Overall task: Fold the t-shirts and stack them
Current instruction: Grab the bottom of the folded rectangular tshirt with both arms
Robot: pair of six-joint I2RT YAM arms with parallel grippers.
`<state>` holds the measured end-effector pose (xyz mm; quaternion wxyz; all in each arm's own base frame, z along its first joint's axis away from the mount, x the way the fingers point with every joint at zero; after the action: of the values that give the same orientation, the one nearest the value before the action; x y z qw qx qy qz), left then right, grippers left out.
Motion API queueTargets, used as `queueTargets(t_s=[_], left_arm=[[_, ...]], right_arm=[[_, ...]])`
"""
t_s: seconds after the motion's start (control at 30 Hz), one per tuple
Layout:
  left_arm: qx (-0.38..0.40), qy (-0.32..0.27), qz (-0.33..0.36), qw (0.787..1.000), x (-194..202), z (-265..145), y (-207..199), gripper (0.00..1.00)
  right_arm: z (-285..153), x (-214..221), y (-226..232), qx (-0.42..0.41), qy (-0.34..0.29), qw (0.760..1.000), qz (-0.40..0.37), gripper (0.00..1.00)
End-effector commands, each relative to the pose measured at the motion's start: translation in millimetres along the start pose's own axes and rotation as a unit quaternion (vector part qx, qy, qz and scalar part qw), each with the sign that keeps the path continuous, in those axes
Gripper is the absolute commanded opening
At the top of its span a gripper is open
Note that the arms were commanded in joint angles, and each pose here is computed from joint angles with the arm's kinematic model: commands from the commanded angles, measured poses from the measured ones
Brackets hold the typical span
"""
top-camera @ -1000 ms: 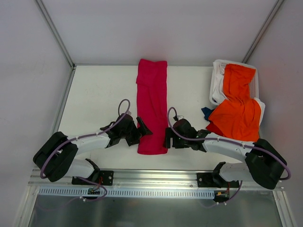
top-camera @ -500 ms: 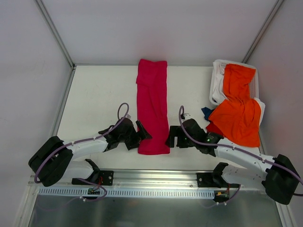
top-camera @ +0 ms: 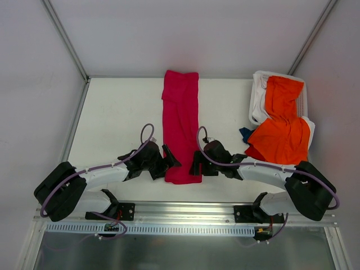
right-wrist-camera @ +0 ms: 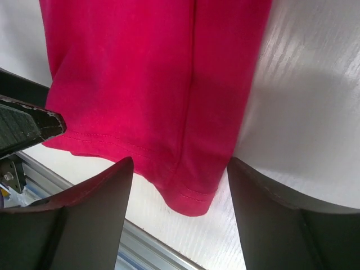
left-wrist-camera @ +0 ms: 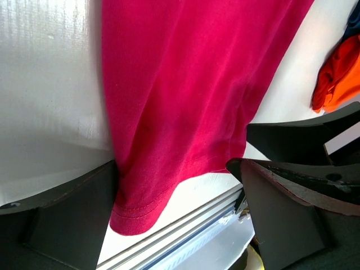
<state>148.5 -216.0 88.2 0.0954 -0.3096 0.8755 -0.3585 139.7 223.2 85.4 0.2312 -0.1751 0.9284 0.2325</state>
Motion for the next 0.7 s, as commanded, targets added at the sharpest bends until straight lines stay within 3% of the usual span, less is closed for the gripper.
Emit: queueTargets(t_s=[0.0, 0.13, 0.17, 0.2, 0.23, 0.3, 0.37, 0.4, 0.5, 0.67], left_arm=[[-0.085, -0.009, -0.003, 0.996, 2.3, 0.8, 38.0, 0.91], [-0.086, -0.007, -0.002, 0.996, 3.0, 0.9, 36.8, 0.84], [-0.085, -0.007, -0.001, 0.996, 3.4, 0.8, 36.2, 0.79], [-0.085, -0.007, 0.0, 0.996, 3.5, 1.2, 35.6, 0.77], [-0.083, -0.008, 0.001, 0.997, 3.2, 1.3, 33.8, 0.74], [-0.092, -0.007, 0.003, 0.996, 3.4, 0.7, 34.1, 0.6], [-0.097, -0.006, 0.007, 0.995, 3.9, 1.5, 33.9, 0.52], [-0.098, -0.005, 0.007, 0.995, 3.8, 2.0, 32.3, 0.42], [-0.11, -0.001, 0.011, 0.994, 4.5, 5.6, 30.1, 0.21], [-0.119, 0.005, 0.024, 0.993, 7.8, 6.3, 21.7, 0.0]], right_arm=[[4.5, 11.0, -3.1, -0.002, 0.021, 1.0, 0.012, 0.67], [2.0, 12.9, -5.1, 0.005, 0.022, 1.0, 0.01, 0.54], [0.5, 14.6, -7.0, 0.009, 0.024, 1.0, 0.01, 0.49], [0.2, 15.4, -7.7, 0.01, 0.024, 1.0, 0.009, 0.37], [-0.2, 17.0, -8.7, 0.012, 0.026, 1.0, 0.01, 0.33], [-1.6, 20.5, -10.6, 0.014, 0.029, 0.999, 0.01, 0.19], [-1.5, 24.1, -12.9, 0.017, 0.034, 0.999, 0.011, 0.12], [-1.7, 24.5, -13.1, 0.017, 0.034, 0.999, 0.011, 0.07], [-2.0, 24.8, -12.9, 0.017, 0.036, 0.999, 0.011, 0.01], [-9.6, 20.6, -8.8, 0.01, 0.035, 0.999, 0.009, 0.0]])
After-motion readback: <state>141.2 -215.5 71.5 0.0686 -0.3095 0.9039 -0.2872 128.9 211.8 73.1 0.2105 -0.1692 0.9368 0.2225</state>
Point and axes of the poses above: each gripper's point midway between its finger pads, its own z axis out along the fingers, its own y axis along the line the jaws close on, x = y × z, the point moved 7 cm from there along -z, back along the fingers, and after that the axes turned 15 degrees about -z, right-handed, at the moved point
